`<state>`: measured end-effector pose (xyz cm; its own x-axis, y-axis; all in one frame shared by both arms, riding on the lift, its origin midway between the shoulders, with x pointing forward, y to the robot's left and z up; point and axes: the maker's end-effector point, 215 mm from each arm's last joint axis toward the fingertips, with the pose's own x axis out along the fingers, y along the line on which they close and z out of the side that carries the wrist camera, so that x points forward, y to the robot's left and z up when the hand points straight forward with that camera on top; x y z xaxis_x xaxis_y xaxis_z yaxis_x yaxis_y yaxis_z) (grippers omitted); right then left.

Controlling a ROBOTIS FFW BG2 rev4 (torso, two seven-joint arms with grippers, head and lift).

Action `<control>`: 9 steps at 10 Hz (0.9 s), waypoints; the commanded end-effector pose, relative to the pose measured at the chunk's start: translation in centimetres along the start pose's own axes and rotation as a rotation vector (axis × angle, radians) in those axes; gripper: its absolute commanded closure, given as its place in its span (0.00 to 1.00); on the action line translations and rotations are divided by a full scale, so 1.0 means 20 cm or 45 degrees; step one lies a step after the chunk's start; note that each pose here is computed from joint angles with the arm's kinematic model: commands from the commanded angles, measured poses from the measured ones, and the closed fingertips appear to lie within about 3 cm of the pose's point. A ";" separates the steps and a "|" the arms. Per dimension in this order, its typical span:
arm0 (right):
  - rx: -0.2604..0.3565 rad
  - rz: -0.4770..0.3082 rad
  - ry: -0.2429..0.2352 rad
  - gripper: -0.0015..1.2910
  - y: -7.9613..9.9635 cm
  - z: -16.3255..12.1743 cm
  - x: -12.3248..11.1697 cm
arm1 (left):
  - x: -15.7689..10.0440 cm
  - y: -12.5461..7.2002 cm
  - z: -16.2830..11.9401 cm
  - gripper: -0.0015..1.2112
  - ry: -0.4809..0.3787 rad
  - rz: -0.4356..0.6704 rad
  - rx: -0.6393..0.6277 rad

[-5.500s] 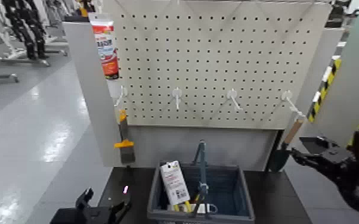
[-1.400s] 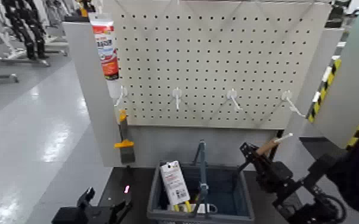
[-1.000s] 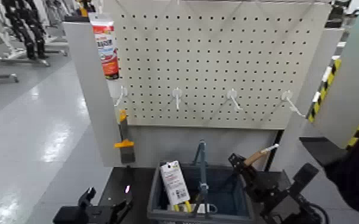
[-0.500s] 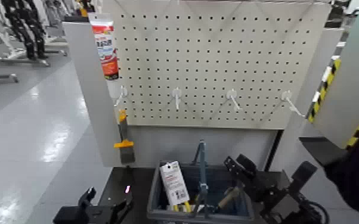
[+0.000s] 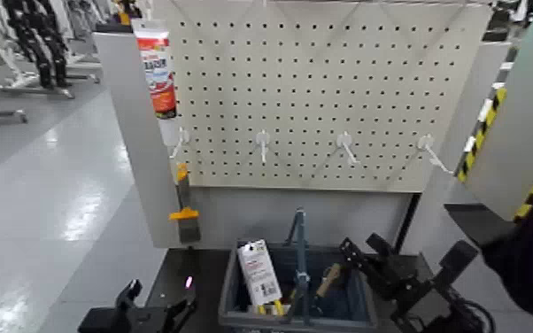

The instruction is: Put the tool with the wooden handle into the crate.

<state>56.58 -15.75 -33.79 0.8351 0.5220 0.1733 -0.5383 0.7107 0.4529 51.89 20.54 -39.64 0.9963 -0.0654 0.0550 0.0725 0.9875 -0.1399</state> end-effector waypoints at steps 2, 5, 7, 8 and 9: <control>-0.198 -0.214 -0.035 0.07 -0.09 0.11 -0.11 | -0.01 0.01 0.00 0.09 -0.002 0.004 0.000; -0.370 -0.405 0.003 0.07 -0.14 0.10 -0.26 | -0.01 0.02 0.00 0.09 -0.005 0.009 0.000; -0.452 -0.529 0.040 0.08 -0.17 0.05 -0.37 | -0.02 0.02 0.01 0.09 -0.009 0.012 0.000; -0.468 -0.571 0.047 0.08 -0.17 0.01 -0.41 | -0.02 0.02 0.01 0.09 -0.009 0.012 0.000; -0.472 -0.594 0.066 0.08 -0.16 -0.04 -0.45 | -0.02 0.02 0.01 0.09 -0.012 0.013 -0.001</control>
<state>51.23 -22.66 -37.05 0.9913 0.1316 -0.0082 -0.1292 0.9818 0.1389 51.47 21.04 -39.54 0.9966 -0.0549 0.0615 0.0631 0.9880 -0.1408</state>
